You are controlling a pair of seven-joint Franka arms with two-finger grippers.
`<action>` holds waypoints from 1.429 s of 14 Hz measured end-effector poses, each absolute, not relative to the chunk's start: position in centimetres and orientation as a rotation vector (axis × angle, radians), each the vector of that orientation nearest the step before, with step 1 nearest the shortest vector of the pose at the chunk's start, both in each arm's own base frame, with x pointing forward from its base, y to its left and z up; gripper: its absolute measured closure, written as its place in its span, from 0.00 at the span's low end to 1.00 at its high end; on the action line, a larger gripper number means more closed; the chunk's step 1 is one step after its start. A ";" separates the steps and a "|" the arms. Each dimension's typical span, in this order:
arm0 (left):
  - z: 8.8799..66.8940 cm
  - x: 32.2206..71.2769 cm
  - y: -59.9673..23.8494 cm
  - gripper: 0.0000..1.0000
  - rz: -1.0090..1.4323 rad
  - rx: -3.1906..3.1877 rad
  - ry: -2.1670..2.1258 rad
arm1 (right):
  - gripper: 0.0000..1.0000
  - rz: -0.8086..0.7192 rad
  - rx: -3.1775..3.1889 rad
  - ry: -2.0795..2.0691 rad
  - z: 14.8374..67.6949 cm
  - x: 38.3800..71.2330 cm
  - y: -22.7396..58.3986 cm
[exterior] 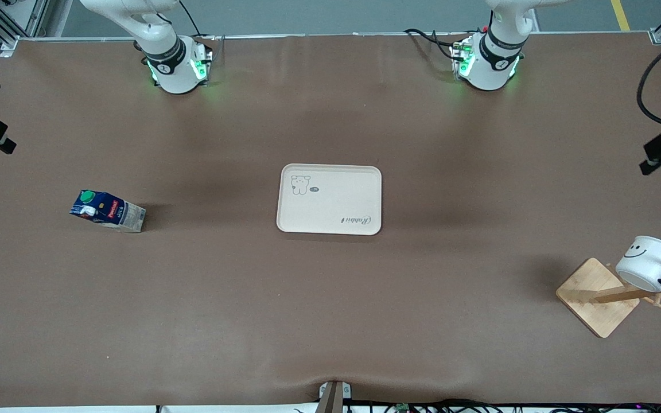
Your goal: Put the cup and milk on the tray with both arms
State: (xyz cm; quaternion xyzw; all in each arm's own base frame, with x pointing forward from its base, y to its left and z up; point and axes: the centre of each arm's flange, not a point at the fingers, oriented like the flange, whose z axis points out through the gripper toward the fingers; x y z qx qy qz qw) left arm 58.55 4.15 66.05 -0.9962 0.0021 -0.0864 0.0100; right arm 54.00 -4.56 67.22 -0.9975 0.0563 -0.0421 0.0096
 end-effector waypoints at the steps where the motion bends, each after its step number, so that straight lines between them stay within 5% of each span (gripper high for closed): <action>1: 66.0 58.8 5.0 0.00 -0.290 -3.106 -0.011 | 0.00 -0.127 -3.115 0.180 67.1 54.1 -4.7; 20: 50.5 56.7 11.1 0.00 -0.581 -3.063 -0.228 | 0.00 0.129 -3.124 0.182 58.1 58.5 -4.7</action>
